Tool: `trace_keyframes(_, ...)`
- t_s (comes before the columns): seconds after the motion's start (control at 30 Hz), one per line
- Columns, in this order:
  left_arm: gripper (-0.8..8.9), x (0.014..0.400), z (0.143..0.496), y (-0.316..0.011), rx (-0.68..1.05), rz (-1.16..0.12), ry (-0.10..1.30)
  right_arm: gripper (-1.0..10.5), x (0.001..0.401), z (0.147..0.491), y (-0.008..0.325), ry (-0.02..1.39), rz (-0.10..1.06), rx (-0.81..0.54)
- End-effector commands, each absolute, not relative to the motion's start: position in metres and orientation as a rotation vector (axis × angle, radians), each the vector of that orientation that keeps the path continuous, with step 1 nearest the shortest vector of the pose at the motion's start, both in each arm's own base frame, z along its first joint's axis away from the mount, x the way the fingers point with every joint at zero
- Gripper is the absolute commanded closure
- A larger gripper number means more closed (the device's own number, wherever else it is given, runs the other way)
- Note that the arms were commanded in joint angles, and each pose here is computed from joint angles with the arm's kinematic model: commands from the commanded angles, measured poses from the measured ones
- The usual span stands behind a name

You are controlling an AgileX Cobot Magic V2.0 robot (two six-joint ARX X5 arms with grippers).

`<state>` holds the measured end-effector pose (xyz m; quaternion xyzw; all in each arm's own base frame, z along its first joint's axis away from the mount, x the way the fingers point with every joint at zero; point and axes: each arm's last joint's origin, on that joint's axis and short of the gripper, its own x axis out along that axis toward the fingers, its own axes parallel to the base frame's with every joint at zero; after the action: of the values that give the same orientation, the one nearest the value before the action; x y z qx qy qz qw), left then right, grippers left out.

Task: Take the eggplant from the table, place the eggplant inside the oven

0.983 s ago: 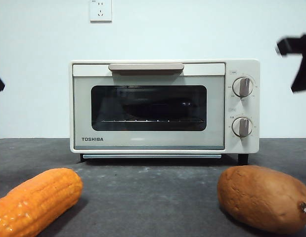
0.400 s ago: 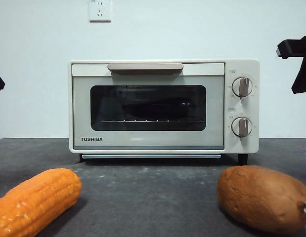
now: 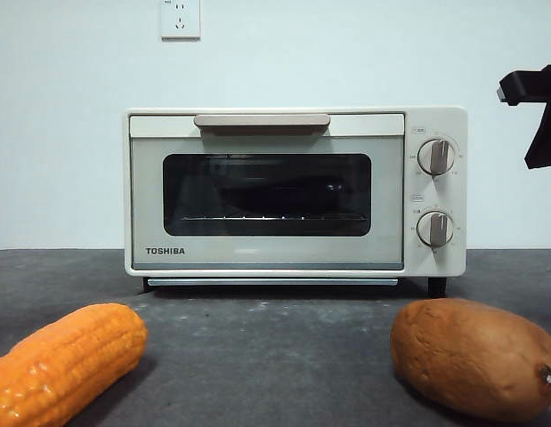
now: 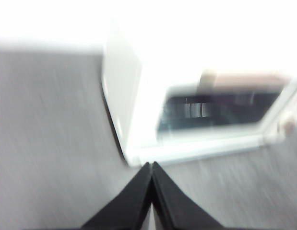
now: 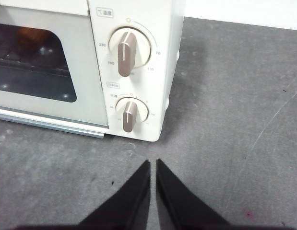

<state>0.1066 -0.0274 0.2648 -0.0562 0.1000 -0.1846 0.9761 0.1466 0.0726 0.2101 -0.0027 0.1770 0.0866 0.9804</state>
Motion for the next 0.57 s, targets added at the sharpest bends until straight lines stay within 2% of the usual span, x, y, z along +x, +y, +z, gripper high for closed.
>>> trace_keyframes(0.03,8.08,0.096,0.266,-0.021,-0.027,-0.317,0.098,9.4,0.147,0.213,0.074,0.343,0.177,0.001)
trace_keyframes(0.17,8.08,0.089,0.251,-0.012,-0.025,-0.188,0.030,9.4,0.147,0.213,0.074,0.343,0.177,0.001)
trace_keyframes(0.3,8.08,0.087,0.224,-0.006,-0.027,-0.115,0.038,9.4,0.147,0.213,0.074,0.343,0.177,0.001)
trace_keyframes(0.57,8.07,0.089,0.182,-0.001,-0.030,-0.063,0.085,9.4,0.147,0.213,0.074,0.343,0.177,0.001)
